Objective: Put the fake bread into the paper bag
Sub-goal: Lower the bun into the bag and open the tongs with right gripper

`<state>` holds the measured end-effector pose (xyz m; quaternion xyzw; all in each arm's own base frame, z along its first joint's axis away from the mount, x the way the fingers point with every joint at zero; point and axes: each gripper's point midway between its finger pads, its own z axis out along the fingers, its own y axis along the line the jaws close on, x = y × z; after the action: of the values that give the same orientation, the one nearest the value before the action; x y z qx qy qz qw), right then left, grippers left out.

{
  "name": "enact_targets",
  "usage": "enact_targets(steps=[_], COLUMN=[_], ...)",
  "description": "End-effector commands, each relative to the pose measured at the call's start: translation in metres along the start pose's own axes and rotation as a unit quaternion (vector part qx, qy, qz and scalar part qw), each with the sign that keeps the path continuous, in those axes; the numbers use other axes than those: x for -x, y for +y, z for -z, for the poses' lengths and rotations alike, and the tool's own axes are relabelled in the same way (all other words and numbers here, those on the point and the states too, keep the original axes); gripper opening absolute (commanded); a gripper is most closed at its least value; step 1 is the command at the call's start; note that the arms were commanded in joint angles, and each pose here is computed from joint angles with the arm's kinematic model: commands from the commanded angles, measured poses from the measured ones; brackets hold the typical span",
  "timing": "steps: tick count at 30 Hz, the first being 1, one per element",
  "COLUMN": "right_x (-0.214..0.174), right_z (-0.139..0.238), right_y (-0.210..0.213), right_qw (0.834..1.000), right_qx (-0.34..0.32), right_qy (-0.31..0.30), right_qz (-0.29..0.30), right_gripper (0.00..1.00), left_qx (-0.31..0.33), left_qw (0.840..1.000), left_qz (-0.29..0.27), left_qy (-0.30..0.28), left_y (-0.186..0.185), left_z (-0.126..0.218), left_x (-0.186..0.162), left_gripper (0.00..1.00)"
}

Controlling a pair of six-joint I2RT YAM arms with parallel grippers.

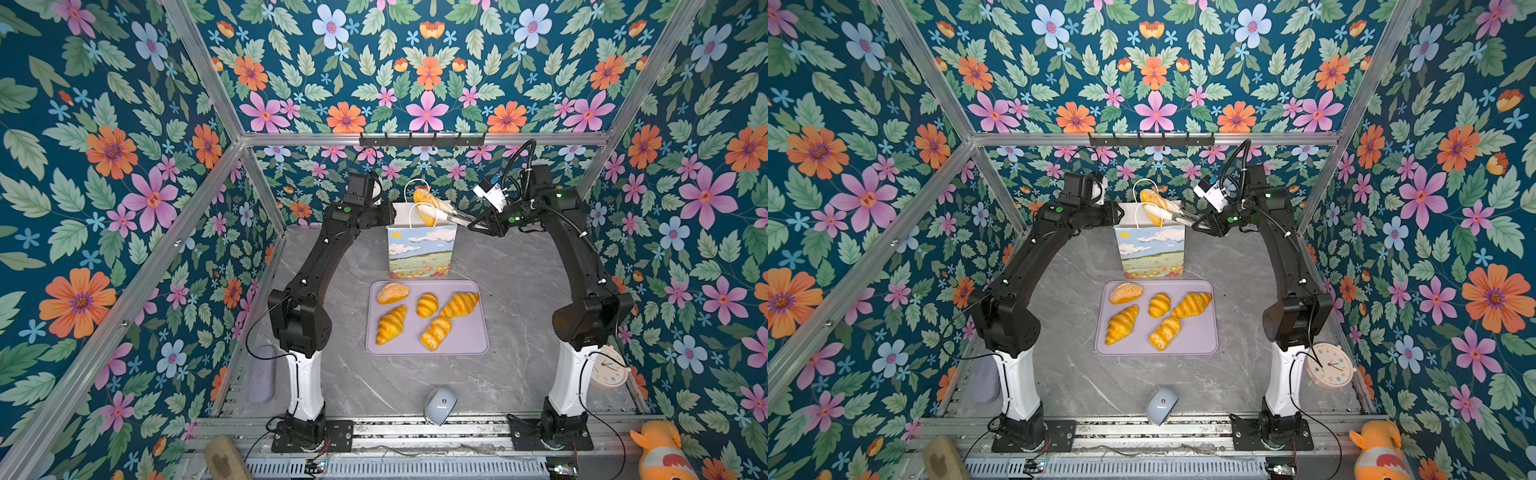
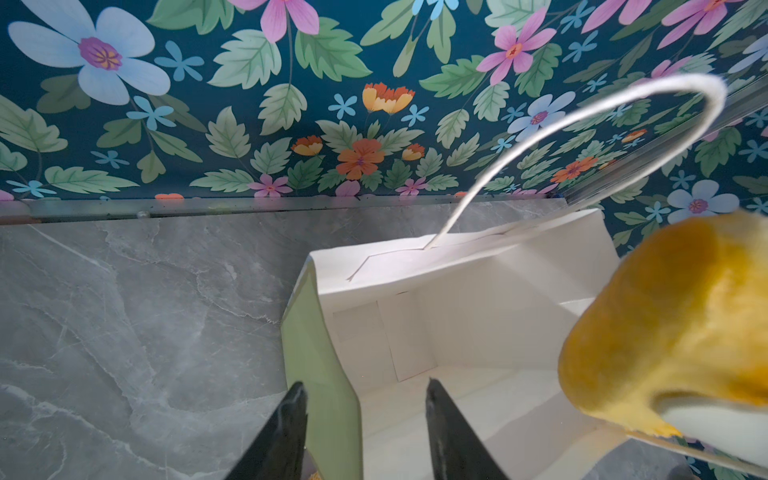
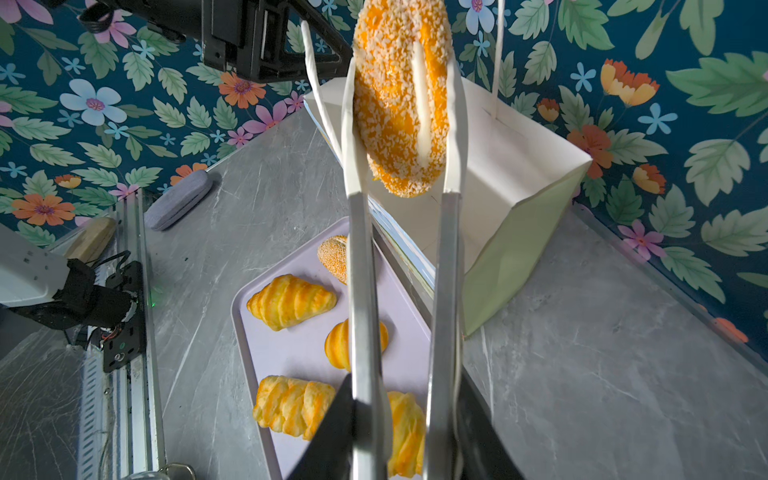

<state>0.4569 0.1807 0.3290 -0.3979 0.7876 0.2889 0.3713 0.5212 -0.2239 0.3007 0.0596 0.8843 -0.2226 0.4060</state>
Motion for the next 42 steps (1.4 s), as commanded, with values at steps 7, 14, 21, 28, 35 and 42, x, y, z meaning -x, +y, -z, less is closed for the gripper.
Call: enact_targets(steps=[7, 14, 21, 28, 35, 42], right_x=[0.002, -0.004, -0.009, -0.015, -0.019, -0.009], right_z=[-0.007, -0.018, -0.024, -0.03, -0.036, -0.031], right_y=[-0.001, -0.005, -0.003, -0.003, -0.003, 0.001], right_qw=[0.999, 0.999, 0.998, 0.997, 0.995, 0.996], right_qx=[0.023, 0.016, 0.013, 0.006, -0.003, -0.01], right_qy=[-0.003, 0.021, 0.036, 0.064, 0.083, 0.072], right_qz=[0.027, 0.036, 0.046, 0.04, 0.046, 0.052], right_gripper=[0.3, 0.3, 0.3, 0.32, 0.32, 0.39], left_qx=[0.007, 0.007, 0.008, 0.003, 0.0, 0.001], left_qw=[1.0, 1.0, 1.0, 1.0, 1.0, 1.0], left_qz=[0.006, 0.007, 0.006, 0.008, 0.007, 0.007], left_qy=[0.006, 0.007, 0.015, 0.023, 0.029, 0.029], left_y=[0.002, 0.002, 0.004, 0.003, 0.003, 0.004], left_z=[-0.001, -0.001, -0.004, -0.008, -0.009, -0.008], left_x=[-0.003, -0.003, -0.007, -0.011, -0.015, -0.017], left_gripper=[0.46, 0.46, 0.45, 0.45, 0.45, 0.45])
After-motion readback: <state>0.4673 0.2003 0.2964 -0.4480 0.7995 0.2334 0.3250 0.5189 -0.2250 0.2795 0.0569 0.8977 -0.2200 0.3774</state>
